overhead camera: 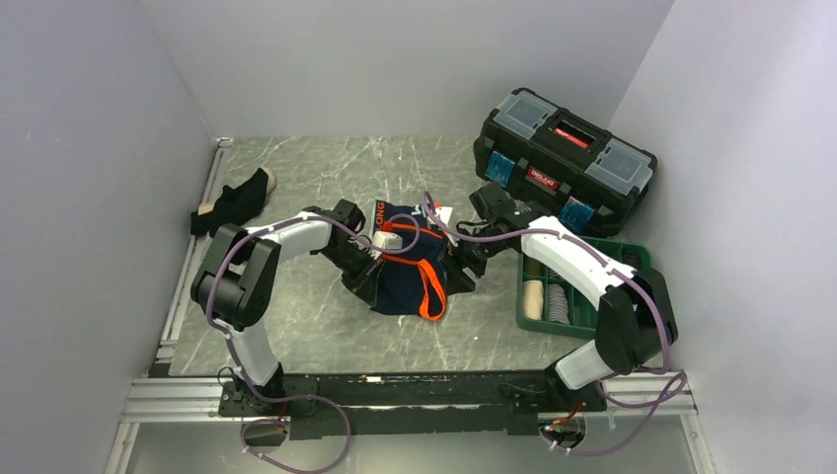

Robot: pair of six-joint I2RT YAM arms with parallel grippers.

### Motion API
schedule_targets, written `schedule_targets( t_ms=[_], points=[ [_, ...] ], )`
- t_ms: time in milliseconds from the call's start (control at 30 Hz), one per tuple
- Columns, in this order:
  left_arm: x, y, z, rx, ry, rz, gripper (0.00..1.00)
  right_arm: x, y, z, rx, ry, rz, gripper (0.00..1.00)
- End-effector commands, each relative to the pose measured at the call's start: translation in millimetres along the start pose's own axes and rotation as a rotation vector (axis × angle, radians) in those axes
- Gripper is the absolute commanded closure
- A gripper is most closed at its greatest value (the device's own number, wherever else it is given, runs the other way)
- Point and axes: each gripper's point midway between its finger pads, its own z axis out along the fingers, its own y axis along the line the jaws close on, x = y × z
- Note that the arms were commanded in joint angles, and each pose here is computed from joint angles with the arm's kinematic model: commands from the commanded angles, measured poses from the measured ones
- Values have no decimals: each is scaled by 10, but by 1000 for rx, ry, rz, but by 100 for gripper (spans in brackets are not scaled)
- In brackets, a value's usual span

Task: Roll the underwear
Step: Flatten out the underwear at the center of the board.

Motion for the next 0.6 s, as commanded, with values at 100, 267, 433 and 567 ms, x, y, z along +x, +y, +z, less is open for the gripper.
schedule_targets(
  t_ms=[100,267,433,567],
  points=[
    [-267,-212,-192,179,-94,2,100,-10,190,146,-97,-43,-39,30],
    [-318,-216,-340,235,-141,-26,100,4,243,428,-77,-33,-91,34],
    [-270,-205,-381,249,-145,-38,100,74,270,737,-42,32,-102,40],
    [-245,-202,-381,250,-141,-38,100,108,275,890,-28,72,-105,43]
  ],
)
